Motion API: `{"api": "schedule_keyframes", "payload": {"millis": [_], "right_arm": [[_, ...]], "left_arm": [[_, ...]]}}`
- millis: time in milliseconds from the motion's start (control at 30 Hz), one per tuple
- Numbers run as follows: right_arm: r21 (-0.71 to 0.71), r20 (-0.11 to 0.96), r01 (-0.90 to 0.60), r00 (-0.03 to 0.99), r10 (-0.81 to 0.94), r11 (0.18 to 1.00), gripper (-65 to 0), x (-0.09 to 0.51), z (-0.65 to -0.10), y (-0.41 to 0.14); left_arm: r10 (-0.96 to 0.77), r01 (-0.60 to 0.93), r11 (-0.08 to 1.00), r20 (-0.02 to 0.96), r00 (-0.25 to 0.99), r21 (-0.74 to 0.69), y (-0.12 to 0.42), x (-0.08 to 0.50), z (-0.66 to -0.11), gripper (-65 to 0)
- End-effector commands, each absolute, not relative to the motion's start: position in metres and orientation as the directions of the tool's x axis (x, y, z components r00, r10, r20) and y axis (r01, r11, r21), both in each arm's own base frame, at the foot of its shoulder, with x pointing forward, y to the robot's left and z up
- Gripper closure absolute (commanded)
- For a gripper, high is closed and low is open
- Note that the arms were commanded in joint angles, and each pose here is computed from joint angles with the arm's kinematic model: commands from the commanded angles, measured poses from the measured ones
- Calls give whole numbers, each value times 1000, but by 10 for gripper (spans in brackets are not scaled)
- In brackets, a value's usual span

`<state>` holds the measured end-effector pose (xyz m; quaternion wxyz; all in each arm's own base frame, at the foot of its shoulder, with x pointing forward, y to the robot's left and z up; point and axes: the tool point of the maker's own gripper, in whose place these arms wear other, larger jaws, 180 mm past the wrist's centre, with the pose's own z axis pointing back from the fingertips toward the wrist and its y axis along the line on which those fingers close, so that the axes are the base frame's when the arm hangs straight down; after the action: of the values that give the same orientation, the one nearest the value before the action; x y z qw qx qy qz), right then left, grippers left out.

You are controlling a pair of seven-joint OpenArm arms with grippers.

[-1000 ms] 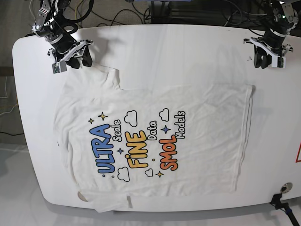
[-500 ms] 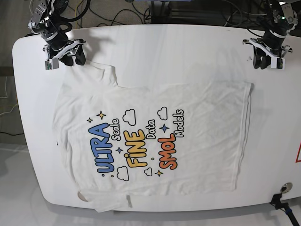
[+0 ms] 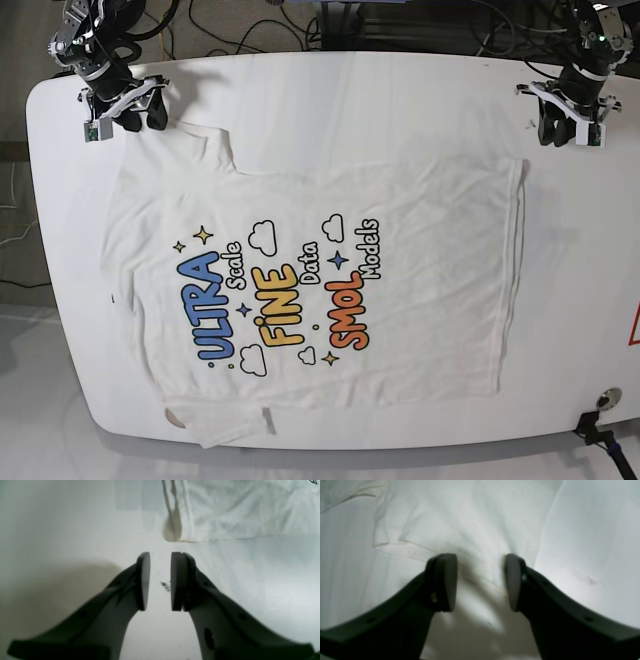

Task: Fold the T-shirt properly
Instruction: 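Pull the shirt's shoulders with both grippers to smooth it flat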

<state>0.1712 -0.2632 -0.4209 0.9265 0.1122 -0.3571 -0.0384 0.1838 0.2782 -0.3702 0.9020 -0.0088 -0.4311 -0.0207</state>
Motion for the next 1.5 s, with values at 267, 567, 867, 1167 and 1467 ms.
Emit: {"api": "schedule_keyframes", "payload": {"millis": [267, 567, 867, 1167, 1467], "right_arm": [[214, 573, 2, 810, -127, 977, -310, 159, -425, -276], [245, 573, 4, 806, -148, 970, -309, 163, -419, -276], [207, 613, 68, 768, -183, 976, -186, 170, -404, -304], [214, 624, 61, 760, -184, 975, 0, 171, -402, -304], [226, 635, 79, 744, -208, 971, -160, 177, -402, -301]], "left_arm": [[-32, 49, 999, 794, 606, 3, 277, 187, -363, -120], [-29, 49, 999, 787, 616, -1, 276, 185, -366, -121], [-19, 42, 999, 783, 622, -10, 274, 182, -368, -120], [-10, 42, 999, 754, 656, -22, 272, 176, -371, -118], [63, 4, 996, 771, 634, -84, 282, 176, -355, -118]]}}
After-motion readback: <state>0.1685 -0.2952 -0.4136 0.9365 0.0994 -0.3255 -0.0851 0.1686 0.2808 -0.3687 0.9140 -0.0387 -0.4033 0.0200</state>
